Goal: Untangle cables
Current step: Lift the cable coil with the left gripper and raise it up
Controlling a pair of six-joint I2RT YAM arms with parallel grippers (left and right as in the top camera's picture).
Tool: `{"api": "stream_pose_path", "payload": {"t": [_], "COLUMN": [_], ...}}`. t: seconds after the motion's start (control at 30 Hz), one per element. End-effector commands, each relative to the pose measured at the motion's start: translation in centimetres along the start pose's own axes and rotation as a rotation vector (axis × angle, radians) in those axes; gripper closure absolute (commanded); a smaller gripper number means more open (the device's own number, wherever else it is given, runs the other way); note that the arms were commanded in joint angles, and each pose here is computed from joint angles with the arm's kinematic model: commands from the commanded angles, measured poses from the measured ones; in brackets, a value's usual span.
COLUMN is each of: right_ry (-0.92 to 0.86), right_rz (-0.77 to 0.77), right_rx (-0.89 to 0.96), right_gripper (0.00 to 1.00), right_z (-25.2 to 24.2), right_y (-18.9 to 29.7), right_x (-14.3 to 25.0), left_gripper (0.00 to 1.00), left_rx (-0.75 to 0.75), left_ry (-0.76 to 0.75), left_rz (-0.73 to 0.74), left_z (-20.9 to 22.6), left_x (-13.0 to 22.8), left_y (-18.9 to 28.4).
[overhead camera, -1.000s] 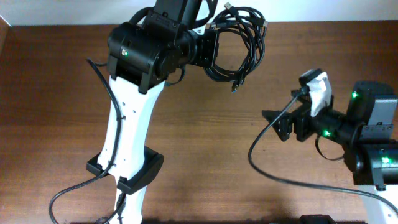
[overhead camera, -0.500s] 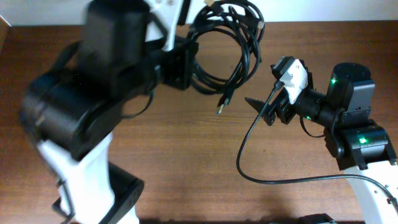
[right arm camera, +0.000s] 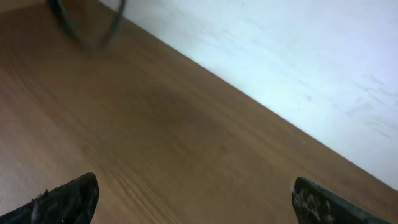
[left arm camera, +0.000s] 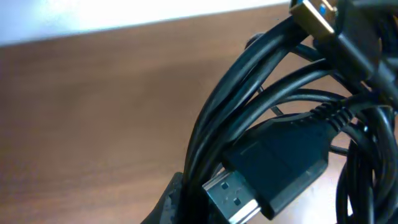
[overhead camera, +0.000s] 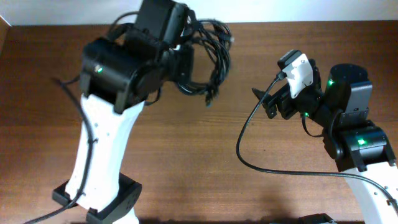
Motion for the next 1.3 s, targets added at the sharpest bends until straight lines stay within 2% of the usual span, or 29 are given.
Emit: {"api": "stream_pose_path", "payload": {"t": [0.0, 0.07, 0.13, 0.33, 0.57, 0.7, 0.73, 0.77, 0.8, 0.83, 0.87, 0.9, 0.97, 1.0, 1.03, 1.07, 1.27], "right_ry": [0.011, 0.01, 0.008, 0.022, -0.004, -0.002, -0.004, -0.01, -0.019, -0.025, -0.026, -0.026, -0.026, -0.025, -0.026, -0.027, -0.024], "right_rz": [-0.012, -0.005, -0.001, -0.035, -0.193, -0.193, -0.184, -0.171, -0.156, -0.145, -0.143, -0.145, -0.151, -0.15, -0.15, -0.15, -0.165], "right_rx": [-0.011, -0.005, -0.008, 0.005, -0.018, 0.003, 0.0, -0.005, -0.01, -0.018, -0.027, -0.045, -0.071, -0.071, -0.072, -0.072, -0.132], "right_gripper": [0.02, 0.02, 0.02, 0.01, 0.02, 0.0, 0.21, 0.62, 0.7, 0.62, 0.63, 0.68, 0.57, 0.61, 0.83, 0.96, 0.96], "right_z": [0.8, 0.8, 0.8, 0.6, 1.7, 2.4, 2.5, 2.5, 2.4, 2.4, 2.5, 2.7, 3.1, 3.1, 3.1, 3.1, 4.0], "right_y": [0.3, 0.3, 0.3, 0.5, 4.7, 6.8, 6.8, 6.5, 6.1, 5.8, 5.7, 5.6, 5.6, 5.6, 5.6, 5.6, 5.7], "right_x": [-0.7, -0.6, -0.5, -1.3, -5.7, -5.5, -5.3, -5.1, -4.8, -4.6, -4.5, -4.5, -4.6, -4.6, -4.6, -4.6, -4.8], "left_gripper": [1.0, 1.0, 1.0, 1.0, 1.0, 1.0, 1.0, 1.0, 1.0, 1.0, 1.0, 1.0, 1.0, 1.0, 1.0, 1.0, 1.0], "left_rx": [0.306, 0.525, 0.61, 0.575, 0.559, 0.56, 0.561, 0.561, 0.561, 0.561, 0.561, 0.561, 0.561, 0.561, 0.561, 0.561, 0.561], "left_ry": [-0.092, -0.147, -0.163, -0.166, -0.165, -0.165, -0.166, -0.166, -0.166, -0.165, -0.165, -0.165, -0.165, -0.165, -0.166, -0.165, -0.165], "left_rz": [0.077, 0.043, 0.008, -0.005, -0.031, -0.039, -0.042, -0.043, -0.041, -0.039, -0.039, -0.039, -0.039, -0.039, -0.039, -0.039, -0.039], "left_z": [-4.5, -7.3, -8.2, -7.1, -6.8, -6.8, -6.9, -6.9, -6.9, -6.9, -6.9, -6.9, -6.9, -6.9, -6.9, -6.9, -6.9], "left_x": [1.1, 0.7, 0.4, 0.4, -0.1, -0.3, -0.4, -0.4, -0.3, -0.3, -0.3, -0.3, -0.3, -0.3, -0.3, -0.3, -0.3], "left_y": [-0.4, 1.5, 2.9, 3.2, 3.2, 3.2, 3.2, 3.2, 3.2, 3.2, 3.2, 3.2, 3.2, 3.2, 3.2, 3.2, 3.2]}}
Point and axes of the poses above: each gripper's point midway between its finger pads, its own y axis back along the fingers, its own z axis along the line the jaws close on, x = y × z, the point moved 3 cm from there along y, back along the fingers, and after that the axes turned 1 degree about y, right-handed, at the moved point
